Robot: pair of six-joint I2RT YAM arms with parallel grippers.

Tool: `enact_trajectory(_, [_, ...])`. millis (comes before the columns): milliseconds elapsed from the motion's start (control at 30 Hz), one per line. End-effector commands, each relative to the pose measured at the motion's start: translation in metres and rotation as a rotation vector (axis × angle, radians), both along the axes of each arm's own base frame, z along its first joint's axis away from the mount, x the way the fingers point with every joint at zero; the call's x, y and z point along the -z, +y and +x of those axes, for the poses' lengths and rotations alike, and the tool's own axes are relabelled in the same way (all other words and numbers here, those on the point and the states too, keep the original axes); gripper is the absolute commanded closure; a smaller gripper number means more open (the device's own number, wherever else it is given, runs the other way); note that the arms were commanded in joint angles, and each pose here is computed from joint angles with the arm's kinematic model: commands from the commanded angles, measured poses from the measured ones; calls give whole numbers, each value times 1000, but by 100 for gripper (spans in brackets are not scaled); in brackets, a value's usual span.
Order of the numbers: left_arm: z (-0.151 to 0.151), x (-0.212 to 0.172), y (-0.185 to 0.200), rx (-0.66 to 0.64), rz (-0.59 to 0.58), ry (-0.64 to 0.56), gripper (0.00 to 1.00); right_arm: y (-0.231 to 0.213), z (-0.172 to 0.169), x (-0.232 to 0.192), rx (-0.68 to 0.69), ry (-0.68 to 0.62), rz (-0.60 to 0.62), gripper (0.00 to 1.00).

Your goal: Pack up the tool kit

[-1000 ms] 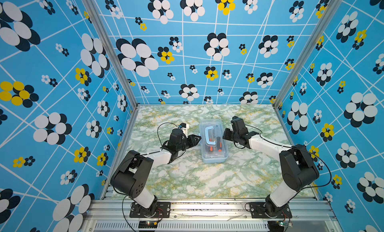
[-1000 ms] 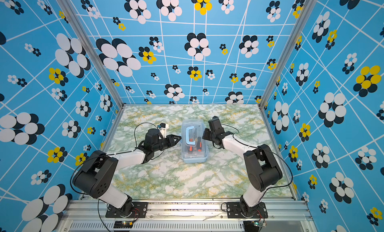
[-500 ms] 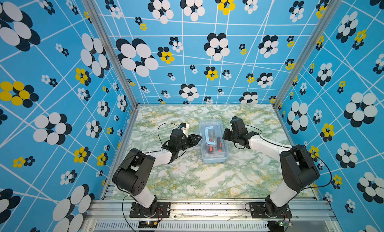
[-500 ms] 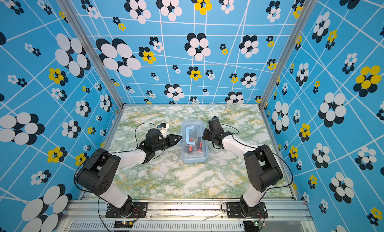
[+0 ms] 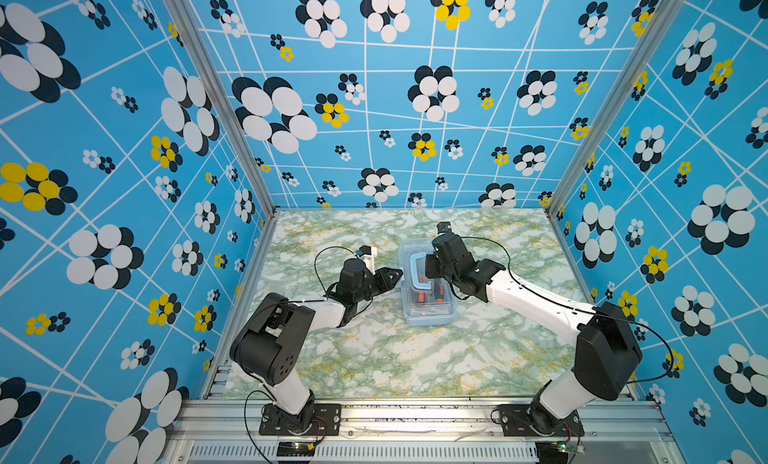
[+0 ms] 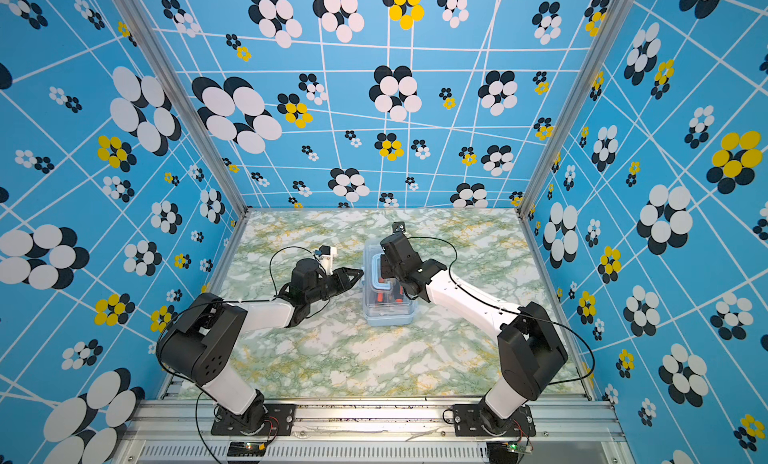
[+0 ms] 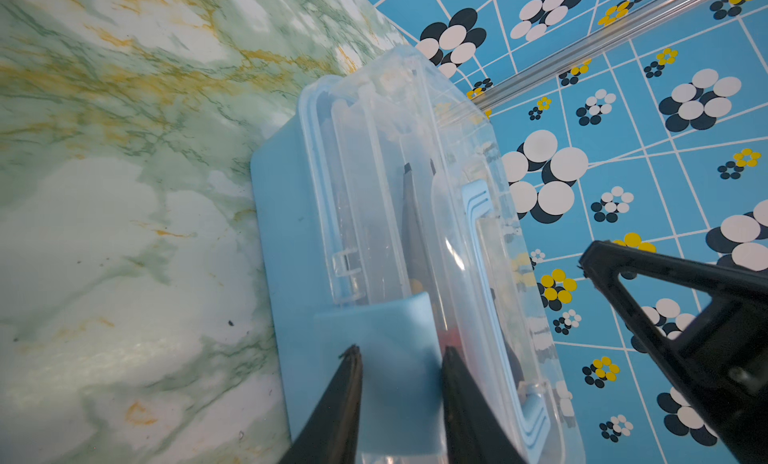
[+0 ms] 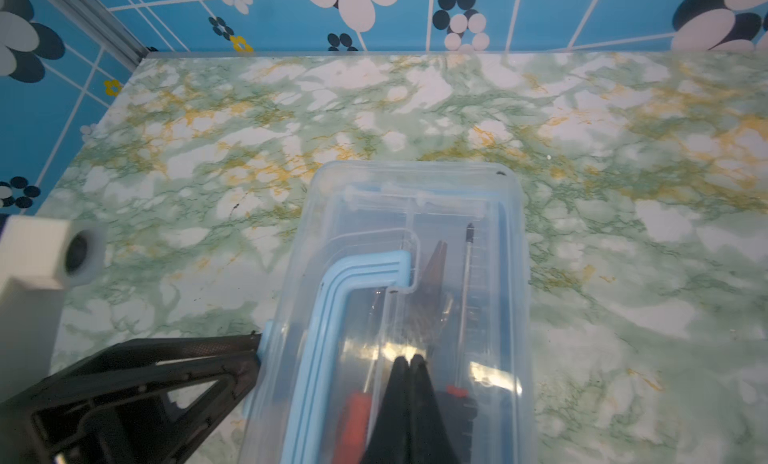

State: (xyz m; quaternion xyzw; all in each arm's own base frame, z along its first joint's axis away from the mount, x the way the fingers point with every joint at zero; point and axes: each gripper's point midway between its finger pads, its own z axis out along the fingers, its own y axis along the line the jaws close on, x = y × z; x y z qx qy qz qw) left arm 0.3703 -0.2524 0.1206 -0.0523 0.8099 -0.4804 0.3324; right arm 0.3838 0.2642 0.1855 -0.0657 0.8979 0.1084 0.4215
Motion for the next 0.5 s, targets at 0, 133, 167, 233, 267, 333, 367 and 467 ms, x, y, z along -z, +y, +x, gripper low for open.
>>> enact_trajectory(0, [-13,24,-2,34,34,57,65,11,-5,24,-51,90,10,100])
enact_trajectory(133, [-16,27,-2,44,42,65,64,26,-10,43,-97,146,66,100])
enact_trajectory(167, [-16,28,-2,44,43,64,64,30,-12,47,-108,157,84,100])
enact_trajectory(233, [-18,29,-1,46,47,66,65,38,-16,54,-133,181,122,100])
enact_trajectory(267, [-19,30,-1,45,52,66,65,40,-17,57,-141,192,134,100])
enact_trajectory(333, [-20,31,1,43,60,68,66,44,-20,63,-150,213,159,100])
enact_trajectory(367, [-20,31,1,44,61,64,66,46,-21,66,-155,222,167,100])
enact_trajectory(467, [-21,34,0,49,63,70,68,47,-25,72,-159,239,184,100])
